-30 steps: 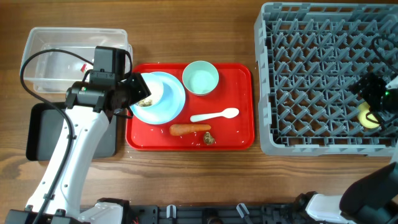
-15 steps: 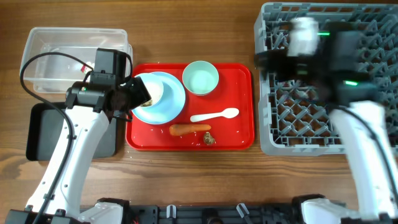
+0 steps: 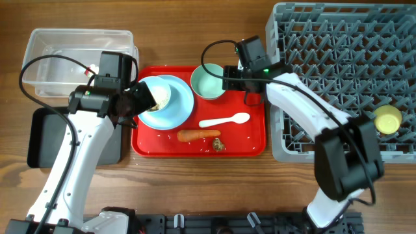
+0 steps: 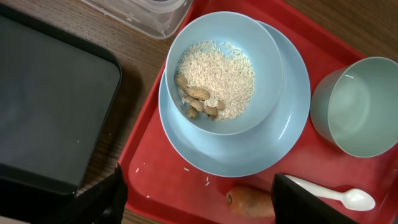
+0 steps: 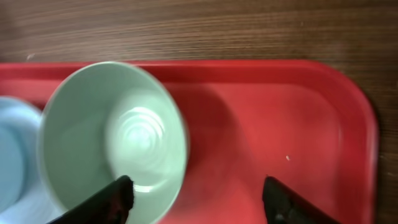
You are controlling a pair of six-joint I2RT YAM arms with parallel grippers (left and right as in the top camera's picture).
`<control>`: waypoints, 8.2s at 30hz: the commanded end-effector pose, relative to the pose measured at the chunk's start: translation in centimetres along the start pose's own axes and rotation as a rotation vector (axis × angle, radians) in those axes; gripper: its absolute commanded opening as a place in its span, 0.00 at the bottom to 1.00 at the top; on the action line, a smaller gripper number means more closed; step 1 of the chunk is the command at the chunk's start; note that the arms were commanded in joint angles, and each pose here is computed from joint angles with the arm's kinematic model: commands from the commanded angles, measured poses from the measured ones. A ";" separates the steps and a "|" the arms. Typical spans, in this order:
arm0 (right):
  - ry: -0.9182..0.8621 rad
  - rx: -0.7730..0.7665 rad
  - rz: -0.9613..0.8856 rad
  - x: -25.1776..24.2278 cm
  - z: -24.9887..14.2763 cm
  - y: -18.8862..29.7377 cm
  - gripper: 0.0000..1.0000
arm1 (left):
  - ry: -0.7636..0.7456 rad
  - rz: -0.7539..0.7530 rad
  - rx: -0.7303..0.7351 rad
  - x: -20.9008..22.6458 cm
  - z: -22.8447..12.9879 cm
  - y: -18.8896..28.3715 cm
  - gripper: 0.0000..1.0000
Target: Sort waste into correct bins and load items into the dishwasher rack
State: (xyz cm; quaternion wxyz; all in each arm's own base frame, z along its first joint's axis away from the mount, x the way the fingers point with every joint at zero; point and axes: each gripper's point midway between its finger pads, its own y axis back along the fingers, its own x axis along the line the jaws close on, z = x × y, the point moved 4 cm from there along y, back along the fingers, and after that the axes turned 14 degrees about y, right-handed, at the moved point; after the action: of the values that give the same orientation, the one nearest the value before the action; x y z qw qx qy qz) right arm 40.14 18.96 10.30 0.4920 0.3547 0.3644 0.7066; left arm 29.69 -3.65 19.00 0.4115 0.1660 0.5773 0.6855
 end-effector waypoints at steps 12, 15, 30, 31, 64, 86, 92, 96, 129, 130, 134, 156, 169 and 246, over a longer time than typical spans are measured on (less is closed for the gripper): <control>-0.133 0.060 -0.045 -0.8 -1.5 -3.8 0.11 | -0.001 0.000 -0.025 0.1 0.4 0.5 0.76; -0.130 0.068 -0.047 -0.9 -1.7 -3.7 0.04 | -0.001 0.000 -0.024 0.1 0.4 0.4 0.76; 0.086 -0.412 -0.471 -11.1 5.7 20.5 0.05 | -0.001 0.000 -0.025 0.1 0.4 0.5 0.76; 0.089 -0.438 -0.547 -12.4 5.8 22.3 0.04 | -0.001 0.000 -0.025 0.1 0.4 0.5 0.76; 0.152 0.060 -1.060 -25.4 2.1 12.1 0.04 | -0.001 -0.005 -0.024 0.0 0.4 0.5 0.78; -0.001 0.047 -1.503 -27.5 2.4 18.5 0.04 | -0.001 -0.011 -0.029 -0.1 0.5 0.5 0.81; 0.003 0.023 -1.354 -27.2 2.0 16.2 0.04 | -0.001 -0.011 -0.029 -0.1 0.5 0.5 0.81; -0.025 0.039 -1.290 -27.1 1.0 14.7 0.04 | -0.001 -0.011 -0.029 -0.1 0.5 0.5 0.82; 0.060 0.140 -1.097 -21.9 -1.1 14.3 0.49 | -0.001 -0.011 -0.029 -0.1 0.5 0.5 0.82; 0.047 0.111 -1.071 -21.7 -0.8 14.8 0.49 | -0.001 -0.011 -0.029 -0.1 0.5 0.5 0.82; 0.003 -0.016 -0.878 -20.7 0.4 16.0 0.50 | -0.001 -0.011 -0.029 -0.1 0.5 0.5 0.82; -0.377 -0.274 -0.685 -30.2 0.0 19.4 0.60 | 0.000 -0.011 -0.029 -0.1 0.5 0.5 0.84; -0.445 -0.126 -0.671 -32.3 -2.4 13.5 0.28 | 0.000 -0.011 -0.029 -0.1 0.5 0.5 0.84; 0.346 -0.278 0.046 -6.8 1.4 20.3 0.77 | -0.031 -0.093 -0.080 -2.5 1.3 0.0 0.87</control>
State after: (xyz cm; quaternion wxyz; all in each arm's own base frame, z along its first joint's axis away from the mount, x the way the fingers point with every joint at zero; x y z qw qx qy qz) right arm 35.89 3.32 27.05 0.5608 0.1260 0.4033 0.7120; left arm 31.31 -3.98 19.74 0.4384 0.1342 0.5629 0.6877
